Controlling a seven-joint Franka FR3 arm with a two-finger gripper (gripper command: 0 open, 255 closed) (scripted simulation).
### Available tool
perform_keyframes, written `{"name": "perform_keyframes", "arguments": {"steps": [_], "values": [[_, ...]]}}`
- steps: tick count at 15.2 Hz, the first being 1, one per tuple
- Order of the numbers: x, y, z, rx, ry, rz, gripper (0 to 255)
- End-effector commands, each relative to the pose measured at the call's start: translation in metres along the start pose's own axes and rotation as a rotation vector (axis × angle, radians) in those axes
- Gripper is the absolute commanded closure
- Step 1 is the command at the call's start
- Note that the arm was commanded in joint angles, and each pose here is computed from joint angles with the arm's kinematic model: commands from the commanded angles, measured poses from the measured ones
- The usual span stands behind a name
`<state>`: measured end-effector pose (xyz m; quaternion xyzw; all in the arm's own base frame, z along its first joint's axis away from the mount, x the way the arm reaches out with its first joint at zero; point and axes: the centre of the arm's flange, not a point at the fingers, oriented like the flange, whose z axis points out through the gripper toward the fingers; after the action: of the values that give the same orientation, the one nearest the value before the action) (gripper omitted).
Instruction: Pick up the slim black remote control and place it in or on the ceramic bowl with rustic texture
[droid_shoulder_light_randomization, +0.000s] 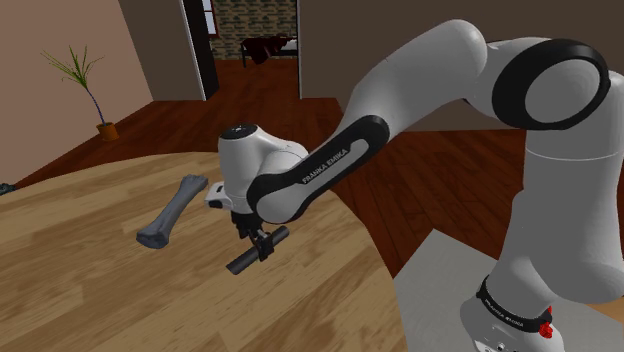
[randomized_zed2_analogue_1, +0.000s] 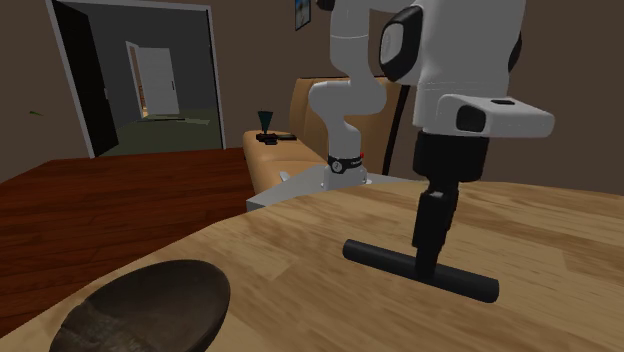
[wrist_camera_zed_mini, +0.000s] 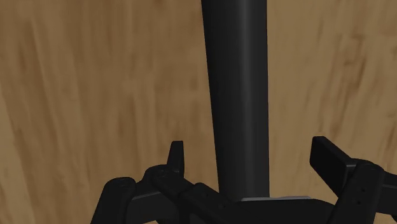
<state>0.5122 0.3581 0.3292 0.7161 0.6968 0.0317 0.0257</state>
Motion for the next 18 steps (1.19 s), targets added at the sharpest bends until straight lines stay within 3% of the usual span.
{"name": "perform_keyframes", "arguments": {"steps": [1,9,10,18], "values": [[-0.0003,-0.0004,0.0145,0.000,0.000,0.000,0],[-0.0003,-0.0004,0.0145,0.000,0.000,0.000,0],[-0.0003,-0.0004,0.0145,0.000,0.000,0.000,255],[0.0009,-0.0001,0.0140,0.000,0.000,0.000,255]]}}
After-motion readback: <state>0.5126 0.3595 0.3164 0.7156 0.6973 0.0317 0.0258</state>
